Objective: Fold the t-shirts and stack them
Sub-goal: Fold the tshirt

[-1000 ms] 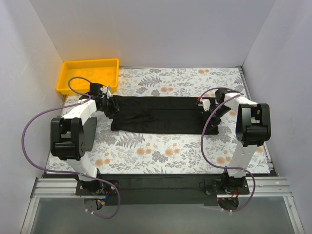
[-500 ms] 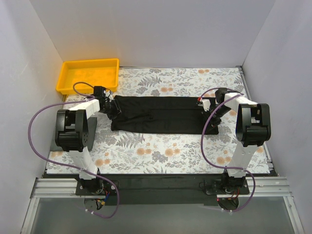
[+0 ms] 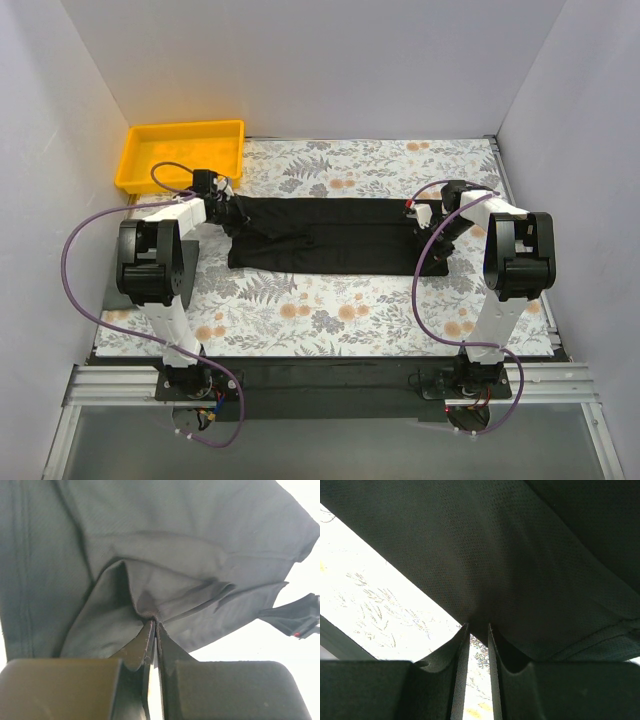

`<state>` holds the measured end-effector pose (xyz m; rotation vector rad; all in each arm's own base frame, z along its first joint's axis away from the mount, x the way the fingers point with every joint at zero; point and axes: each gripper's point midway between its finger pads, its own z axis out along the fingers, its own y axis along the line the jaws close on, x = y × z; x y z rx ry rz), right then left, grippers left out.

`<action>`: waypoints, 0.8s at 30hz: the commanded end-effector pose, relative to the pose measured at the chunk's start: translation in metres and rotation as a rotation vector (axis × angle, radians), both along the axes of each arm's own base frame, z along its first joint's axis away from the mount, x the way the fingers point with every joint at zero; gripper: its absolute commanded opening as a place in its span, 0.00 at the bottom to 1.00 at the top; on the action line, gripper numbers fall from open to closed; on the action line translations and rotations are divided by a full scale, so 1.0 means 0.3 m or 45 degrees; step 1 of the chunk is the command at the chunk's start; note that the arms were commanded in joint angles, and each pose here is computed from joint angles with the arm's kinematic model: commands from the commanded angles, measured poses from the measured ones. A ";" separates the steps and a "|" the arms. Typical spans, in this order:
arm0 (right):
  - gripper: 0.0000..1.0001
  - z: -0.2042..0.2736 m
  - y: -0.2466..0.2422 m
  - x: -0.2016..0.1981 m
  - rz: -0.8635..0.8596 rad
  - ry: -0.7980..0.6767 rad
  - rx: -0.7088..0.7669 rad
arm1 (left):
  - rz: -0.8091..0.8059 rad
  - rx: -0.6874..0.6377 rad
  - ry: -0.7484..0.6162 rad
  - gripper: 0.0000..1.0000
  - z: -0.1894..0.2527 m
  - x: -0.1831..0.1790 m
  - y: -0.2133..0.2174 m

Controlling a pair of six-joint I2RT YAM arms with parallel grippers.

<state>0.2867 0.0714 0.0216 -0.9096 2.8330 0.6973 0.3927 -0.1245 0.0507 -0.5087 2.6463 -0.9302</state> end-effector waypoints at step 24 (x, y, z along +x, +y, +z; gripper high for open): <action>0.26 0.068 -0.004 0.012 0.001 -0.029 0.000 | 0.163 -0.353 -0.435 0.20 0.212 0.361 -0.080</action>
